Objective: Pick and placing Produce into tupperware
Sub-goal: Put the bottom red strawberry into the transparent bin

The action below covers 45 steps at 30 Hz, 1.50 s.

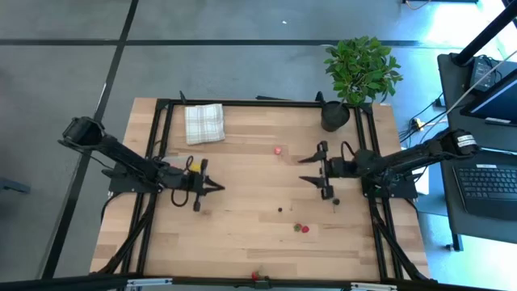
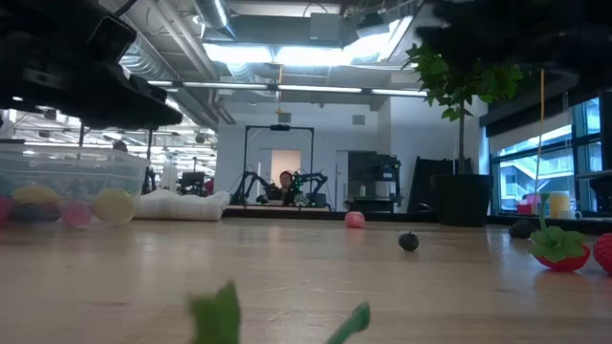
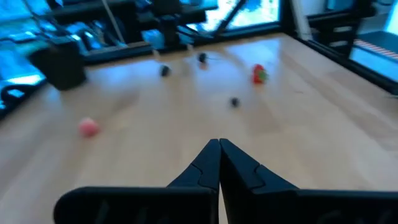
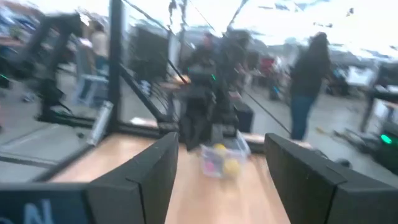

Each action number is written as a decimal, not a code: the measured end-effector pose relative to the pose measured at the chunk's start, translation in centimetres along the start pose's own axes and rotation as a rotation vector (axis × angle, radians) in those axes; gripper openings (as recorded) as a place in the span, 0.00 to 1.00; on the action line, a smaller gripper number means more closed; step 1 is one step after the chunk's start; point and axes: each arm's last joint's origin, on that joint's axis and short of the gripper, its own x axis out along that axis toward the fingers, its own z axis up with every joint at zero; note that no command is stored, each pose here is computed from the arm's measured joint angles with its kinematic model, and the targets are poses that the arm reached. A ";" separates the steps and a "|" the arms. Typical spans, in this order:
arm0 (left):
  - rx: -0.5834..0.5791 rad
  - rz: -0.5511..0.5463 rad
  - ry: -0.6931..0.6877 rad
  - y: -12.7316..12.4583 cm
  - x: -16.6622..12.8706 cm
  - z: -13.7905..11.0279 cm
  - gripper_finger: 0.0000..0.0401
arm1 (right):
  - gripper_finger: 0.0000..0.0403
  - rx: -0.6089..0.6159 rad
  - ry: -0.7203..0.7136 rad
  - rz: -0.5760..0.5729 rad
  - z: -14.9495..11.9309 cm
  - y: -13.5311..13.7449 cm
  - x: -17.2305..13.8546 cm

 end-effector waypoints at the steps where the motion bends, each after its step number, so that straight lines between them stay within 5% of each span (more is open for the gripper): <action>1: 0.015 0.022 -0.009 0.2 0.0 0.1 0.00 | 0.60 -0.004 0.018 -0.016 0.0 -0.3 0.5; 11: 0.031 0.129 -0.062 1.8 0.0 1.1 0.01 | 0.60 0.014 0.172 -0.145 1.5 -4.1 6.2; 17: -0.046 0.201 -0.072 2.8 0.1 1.2 0.12 | 0.60 0.043 0.354 -0.156 1.9 -5.4 8.3; 29: -0.085 0.266 -0.072 4.0 0.2 1.1 0.40 | 0.60 0.148 0.531 0.183 4.0 -4.9 10.7; 45: -0.081 0.265 -0.072 4.0 0.2 1.1 0.40 | 0.60 0.102 0.665 0.562 -1.8 4.7 13.3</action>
